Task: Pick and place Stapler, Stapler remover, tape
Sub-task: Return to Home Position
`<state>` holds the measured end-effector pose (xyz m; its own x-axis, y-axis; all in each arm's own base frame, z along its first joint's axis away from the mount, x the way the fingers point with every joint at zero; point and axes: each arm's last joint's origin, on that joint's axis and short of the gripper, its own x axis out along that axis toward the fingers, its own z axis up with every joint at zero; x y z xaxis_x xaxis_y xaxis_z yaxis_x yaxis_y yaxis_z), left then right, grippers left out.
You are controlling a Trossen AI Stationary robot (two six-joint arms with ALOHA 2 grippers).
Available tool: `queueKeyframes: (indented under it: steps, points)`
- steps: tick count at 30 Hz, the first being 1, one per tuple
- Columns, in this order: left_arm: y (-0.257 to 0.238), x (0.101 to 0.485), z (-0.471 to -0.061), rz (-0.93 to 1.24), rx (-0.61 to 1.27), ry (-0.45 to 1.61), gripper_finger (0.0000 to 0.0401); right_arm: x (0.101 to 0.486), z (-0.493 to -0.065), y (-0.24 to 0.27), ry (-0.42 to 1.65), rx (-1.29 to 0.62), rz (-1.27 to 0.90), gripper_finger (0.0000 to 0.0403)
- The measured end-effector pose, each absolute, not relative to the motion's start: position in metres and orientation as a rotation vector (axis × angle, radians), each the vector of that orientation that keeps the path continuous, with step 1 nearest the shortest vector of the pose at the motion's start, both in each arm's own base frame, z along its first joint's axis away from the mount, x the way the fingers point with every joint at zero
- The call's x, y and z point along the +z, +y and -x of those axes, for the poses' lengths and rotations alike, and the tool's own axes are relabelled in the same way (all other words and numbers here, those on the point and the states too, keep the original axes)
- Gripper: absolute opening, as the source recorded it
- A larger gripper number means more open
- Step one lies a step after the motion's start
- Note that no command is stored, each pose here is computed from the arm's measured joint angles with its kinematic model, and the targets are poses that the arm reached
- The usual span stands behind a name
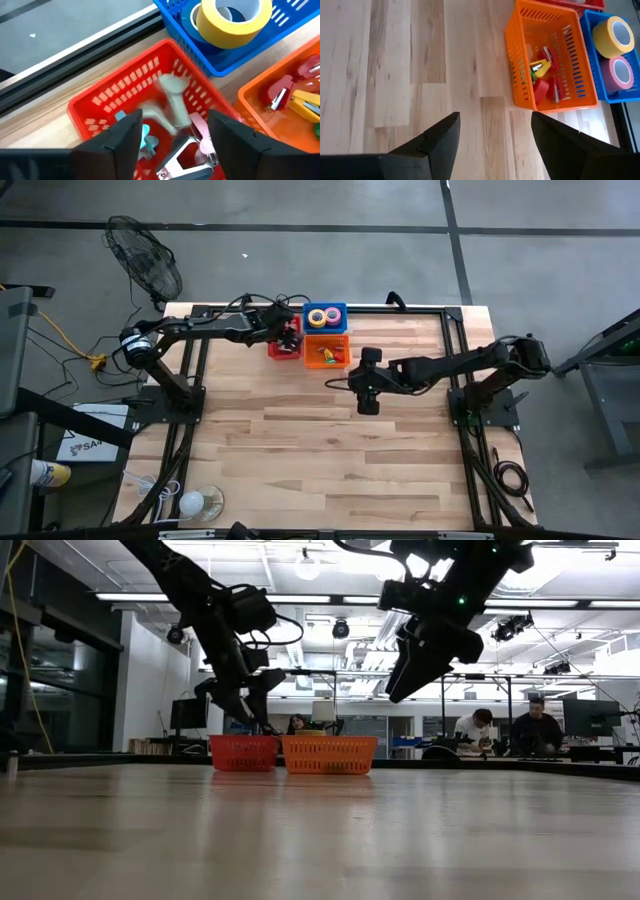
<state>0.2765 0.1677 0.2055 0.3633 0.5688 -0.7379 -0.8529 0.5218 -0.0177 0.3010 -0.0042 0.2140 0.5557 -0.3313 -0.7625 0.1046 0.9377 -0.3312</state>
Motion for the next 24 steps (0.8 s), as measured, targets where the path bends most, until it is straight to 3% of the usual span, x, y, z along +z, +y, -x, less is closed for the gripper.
queueKeyframes:
  steps: [6,12,20,24]
  points:
    - [0.167,0.205,-0.275,0.41,0.94,0.773,0.0255,0.214,-0.301,-0.006,0.952,-0.243,0.248,0.0236]
    - [0.159,0.22,-0.27,0.411,0.898,0.757,0.0262,0.214,-0.301,-0.006,0.954,-0.254,0.252,0.0236]
    - [0.112,0.254,-0.265,0.257,0.845,0.739,0.0263,0.212,-0.288,-0.008,1.059,-0.338,0.266,0.0236]
    - [0.076,0.269,-0.261,0.162,0.882,0.671,0.0263,0.223,-0.274,-0.007,1.0,-0.369,0.203,0.0236]
